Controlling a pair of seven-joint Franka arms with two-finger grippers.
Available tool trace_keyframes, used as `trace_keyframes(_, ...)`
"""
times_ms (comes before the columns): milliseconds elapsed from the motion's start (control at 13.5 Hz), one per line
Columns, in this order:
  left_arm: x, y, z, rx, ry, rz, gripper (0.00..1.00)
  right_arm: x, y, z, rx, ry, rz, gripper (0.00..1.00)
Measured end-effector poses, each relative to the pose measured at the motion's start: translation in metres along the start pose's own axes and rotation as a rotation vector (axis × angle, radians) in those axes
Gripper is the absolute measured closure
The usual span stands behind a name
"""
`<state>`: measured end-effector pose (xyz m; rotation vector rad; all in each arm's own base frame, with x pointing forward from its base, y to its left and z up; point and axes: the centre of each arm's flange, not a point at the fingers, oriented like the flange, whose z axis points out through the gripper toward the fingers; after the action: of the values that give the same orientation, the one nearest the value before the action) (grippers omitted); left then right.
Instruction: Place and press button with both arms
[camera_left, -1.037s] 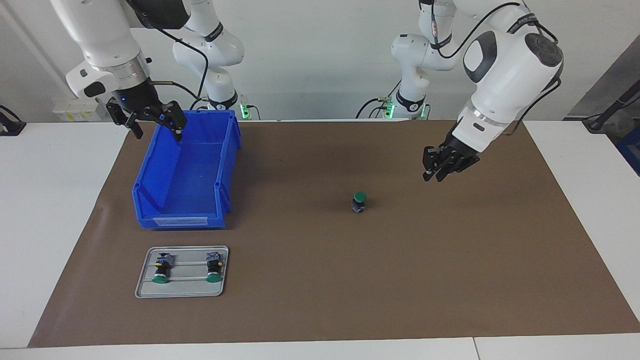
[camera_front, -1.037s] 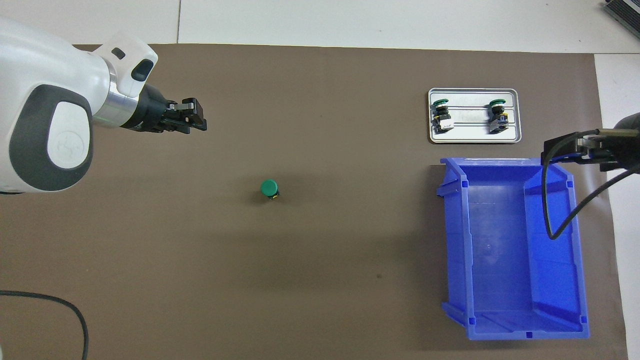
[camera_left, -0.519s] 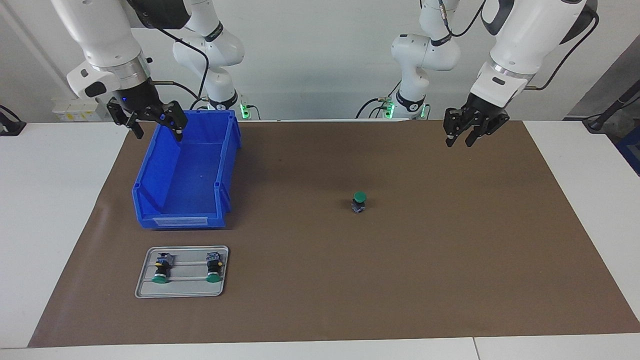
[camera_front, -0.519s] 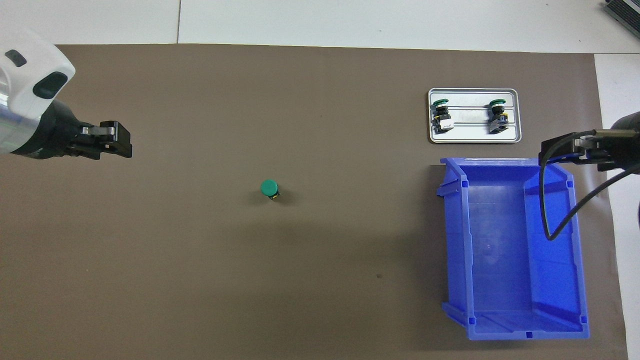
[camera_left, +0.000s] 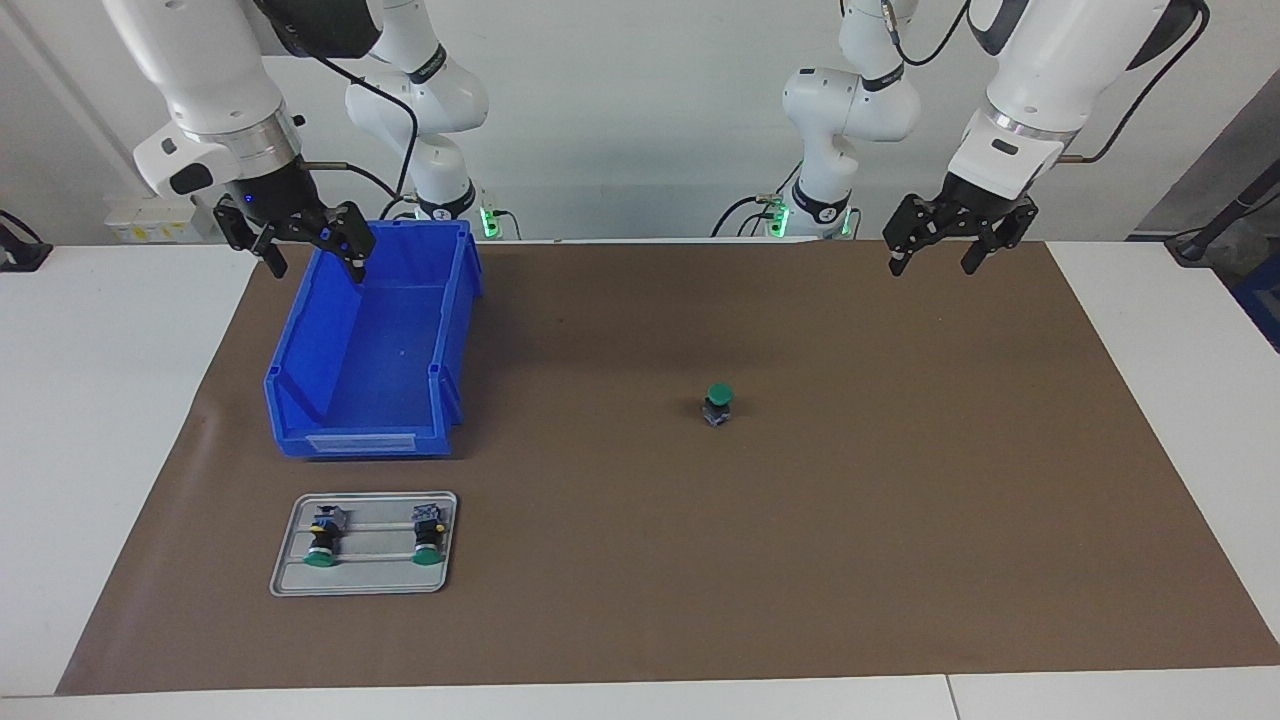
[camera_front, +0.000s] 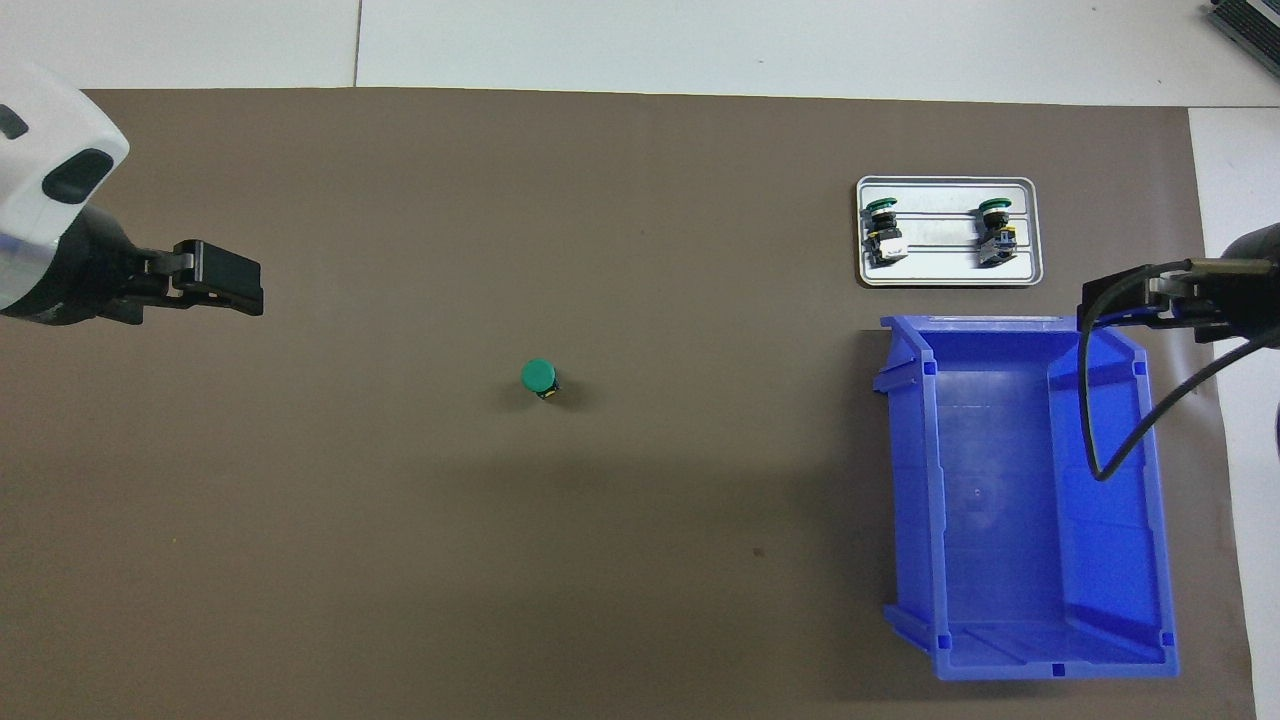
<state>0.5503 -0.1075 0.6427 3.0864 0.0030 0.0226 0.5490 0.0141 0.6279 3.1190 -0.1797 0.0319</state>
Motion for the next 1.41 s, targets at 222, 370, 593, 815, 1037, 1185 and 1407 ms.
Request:
trace_keyframes(222,0.002,-0.013,0.0,0.001,0.001,-0.023,0.0,0.0,0.001,0.0,0.0,0.001,0.001,0.0)
trace_keyframes(370,0.003,-0.015,-0.001,0.0,0.007,-0.028,0.0,0.0,0.001,0.0,0.0,0.001,0.002,0.0)
trace_keyframes(593,0.003,-0.01,-0.001,-0.002,0.013,-0.033,0.01,0.0,0.0,0.0,0.0,0.001,0.0,0.0)
trace_keyframes(815,-0.005,0.041,0.008,-0.014,0.016,-0.067,0.09,0.0,0.0,0.0,0.0,0.001,0.0,0.0)
trace_keyframes(1037,-0.031,0.096,0.029,0.021,0.015,-0.024,0.1,0.0,0.0,0.0,0.0,0.001,0.0,0.0)
trace_keyframes(1185,-0.049,0.114,0.05,0.032,0.025,-0.01,0.12,0.0,0.0,0.0,0.0,0.001,0.0,0.0)
trace_keyframes(1407,-0.061,0.133,0.087,0.031,0.036,-0.013,0.18,0.0,0.0,0.0,0.0,0.001,0.0,0.0)
